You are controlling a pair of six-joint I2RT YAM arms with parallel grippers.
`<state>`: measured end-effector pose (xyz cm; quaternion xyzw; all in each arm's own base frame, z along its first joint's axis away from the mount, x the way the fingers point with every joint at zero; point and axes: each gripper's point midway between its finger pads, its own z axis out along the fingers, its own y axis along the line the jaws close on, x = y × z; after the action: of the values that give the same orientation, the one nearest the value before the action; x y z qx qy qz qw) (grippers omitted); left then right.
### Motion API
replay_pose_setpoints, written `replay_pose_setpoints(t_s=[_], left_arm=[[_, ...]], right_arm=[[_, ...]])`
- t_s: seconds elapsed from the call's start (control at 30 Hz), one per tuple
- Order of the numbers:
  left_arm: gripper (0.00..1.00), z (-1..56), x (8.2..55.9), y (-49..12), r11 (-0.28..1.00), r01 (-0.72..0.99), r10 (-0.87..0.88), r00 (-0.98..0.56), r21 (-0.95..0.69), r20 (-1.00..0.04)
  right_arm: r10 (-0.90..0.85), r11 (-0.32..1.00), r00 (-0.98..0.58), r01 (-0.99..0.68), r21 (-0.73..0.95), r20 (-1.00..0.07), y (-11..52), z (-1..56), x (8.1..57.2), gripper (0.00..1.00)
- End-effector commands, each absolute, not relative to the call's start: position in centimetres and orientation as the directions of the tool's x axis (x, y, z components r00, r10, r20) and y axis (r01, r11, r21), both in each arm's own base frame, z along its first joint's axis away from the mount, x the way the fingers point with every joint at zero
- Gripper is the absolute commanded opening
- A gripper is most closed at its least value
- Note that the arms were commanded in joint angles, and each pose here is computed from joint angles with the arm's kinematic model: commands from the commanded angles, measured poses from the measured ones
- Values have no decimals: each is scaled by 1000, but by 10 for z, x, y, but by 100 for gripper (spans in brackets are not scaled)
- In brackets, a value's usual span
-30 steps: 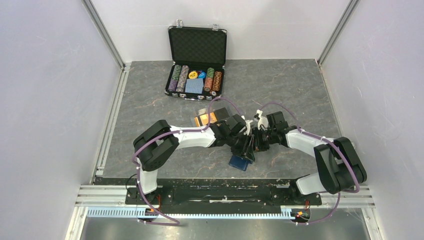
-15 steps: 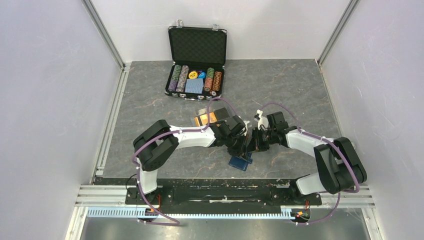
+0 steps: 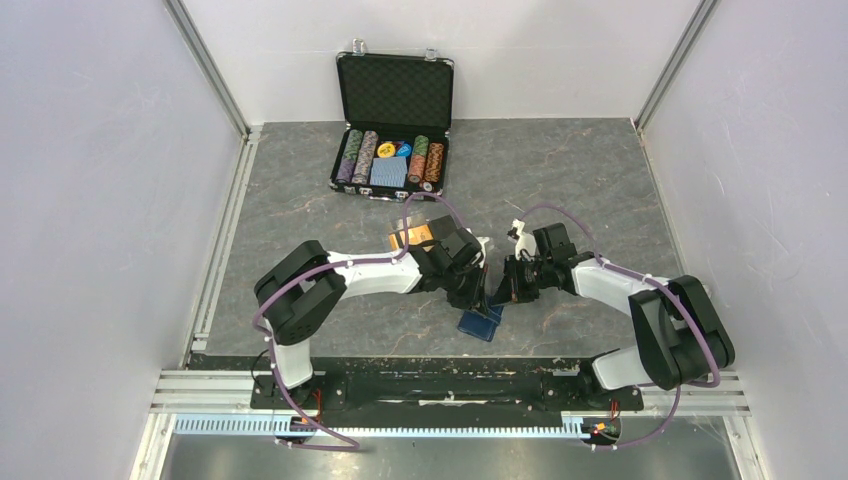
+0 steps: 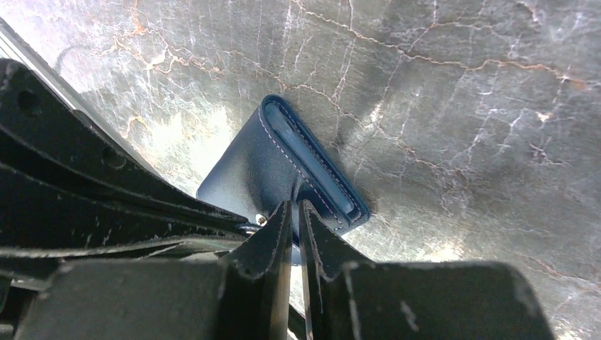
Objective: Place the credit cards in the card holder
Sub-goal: Close the card holder at the center of the board.
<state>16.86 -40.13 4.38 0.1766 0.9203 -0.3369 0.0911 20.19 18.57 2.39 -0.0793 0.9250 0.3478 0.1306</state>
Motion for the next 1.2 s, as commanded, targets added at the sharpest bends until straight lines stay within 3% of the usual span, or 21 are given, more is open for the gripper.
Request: replay_pose_setpoints(t_s=[0.0, 0.7, 1.17], left_arm=[[2, 51, 181, -396, 728, 365, 213, -925, -580, -314], [2, 12, 175, -384, 778, 345, 268, -938, -525, -219], [2, 9, 172, -386, 776, 357, 301, -934, -521, -191]], right_arm=[[-98, 828, -959, -228, 513, -268, 163, 3, 191, 11], [-95, 760, -929, -300, 576, -359, 181, 35, 194, 24], [-109, 758, -935, -298, 580, -338, 192, 28, 187, 17]])
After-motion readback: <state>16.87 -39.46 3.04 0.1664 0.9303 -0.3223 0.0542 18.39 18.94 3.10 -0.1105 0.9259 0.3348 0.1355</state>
